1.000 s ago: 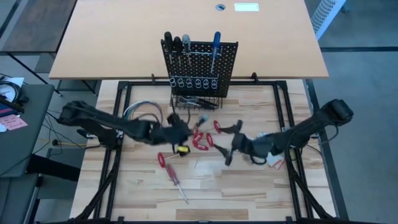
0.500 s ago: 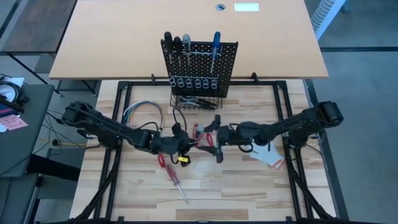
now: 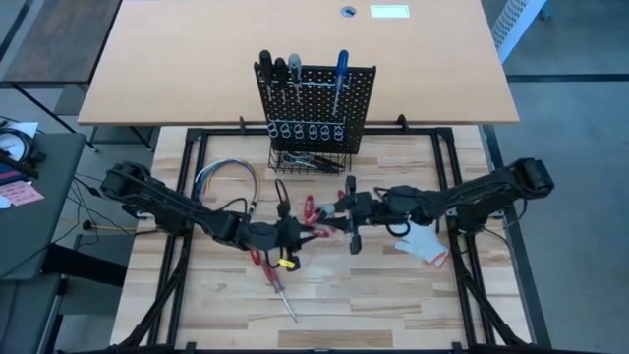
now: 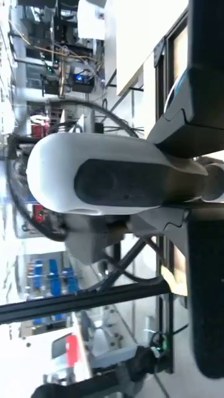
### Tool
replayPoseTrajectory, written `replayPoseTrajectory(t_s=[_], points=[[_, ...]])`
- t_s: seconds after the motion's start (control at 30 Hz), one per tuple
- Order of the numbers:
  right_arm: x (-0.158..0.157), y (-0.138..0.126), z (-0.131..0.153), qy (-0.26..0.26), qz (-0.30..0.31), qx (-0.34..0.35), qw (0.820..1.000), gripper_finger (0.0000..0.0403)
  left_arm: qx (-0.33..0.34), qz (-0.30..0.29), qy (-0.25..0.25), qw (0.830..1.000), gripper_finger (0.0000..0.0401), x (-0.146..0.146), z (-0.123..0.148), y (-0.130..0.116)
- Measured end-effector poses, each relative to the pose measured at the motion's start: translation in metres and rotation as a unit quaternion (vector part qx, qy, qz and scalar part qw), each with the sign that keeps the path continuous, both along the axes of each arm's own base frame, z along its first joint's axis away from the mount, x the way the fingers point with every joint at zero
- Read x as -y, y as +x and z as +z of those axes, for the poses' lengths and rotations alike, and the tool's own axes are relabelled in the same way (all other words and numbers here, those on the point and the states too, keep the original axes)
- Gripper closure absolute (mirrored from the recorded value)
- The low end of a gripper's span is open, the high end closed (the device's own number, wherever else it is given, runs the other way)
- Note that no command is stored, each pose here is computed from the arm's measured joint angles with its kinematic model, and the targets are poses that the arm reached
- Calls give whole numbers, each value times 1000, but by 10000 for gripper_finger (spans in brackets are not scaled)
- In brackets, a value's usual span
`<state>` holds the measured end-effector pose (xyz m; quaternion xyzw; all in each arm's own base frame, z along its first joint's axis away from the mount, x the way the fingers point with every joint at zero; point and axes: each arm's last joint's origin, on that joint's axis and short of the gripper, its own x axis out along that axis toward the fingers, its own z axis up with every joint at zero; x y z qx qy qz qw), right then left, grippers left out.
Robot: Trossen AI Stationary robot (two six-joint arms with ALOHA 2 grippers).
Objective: Hang tools onto peg board
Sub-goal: Hang the gray nut driver on the pegboard
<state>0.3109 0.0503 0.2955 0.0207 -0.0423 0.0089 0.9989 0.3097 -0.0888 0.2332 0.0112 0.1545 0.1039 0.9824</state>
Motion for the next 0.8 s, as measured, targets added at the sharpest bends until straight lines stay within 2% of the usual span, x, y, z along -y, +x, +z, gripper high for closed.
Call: replayPoseTrajectory(t_s=[0.13, 0.27, 0.4, 0.53, 0.7, 0.8], points=[[2, -8, -6, 16, -3, 9, 1000, 325, 40, -7, 14, 999, 308, 1, -14, 0], [5, -11, -3, 21, -5, 17, 1000, 325, 74, -5, 15, 997, 312, 1, -14, 0], [5, -12, -2, 21, -5, 18, 1000, 325, 84, 1, 24, 996, 335, 1, -15, 1], [3, -12, -2, 16, -3, 19, 1000, 325, 90, 6, 24, 996, 378, 1, -15, 2], [3, -12, -2, 14, -4, 18, 1000, 325, 91, 11, 20, 996, 382, 2, -15, 2], [6, -14, -2, 13, -7, 0, 1000, 283, 83, 24, 10, 996, 382, 1, -17, 1]])
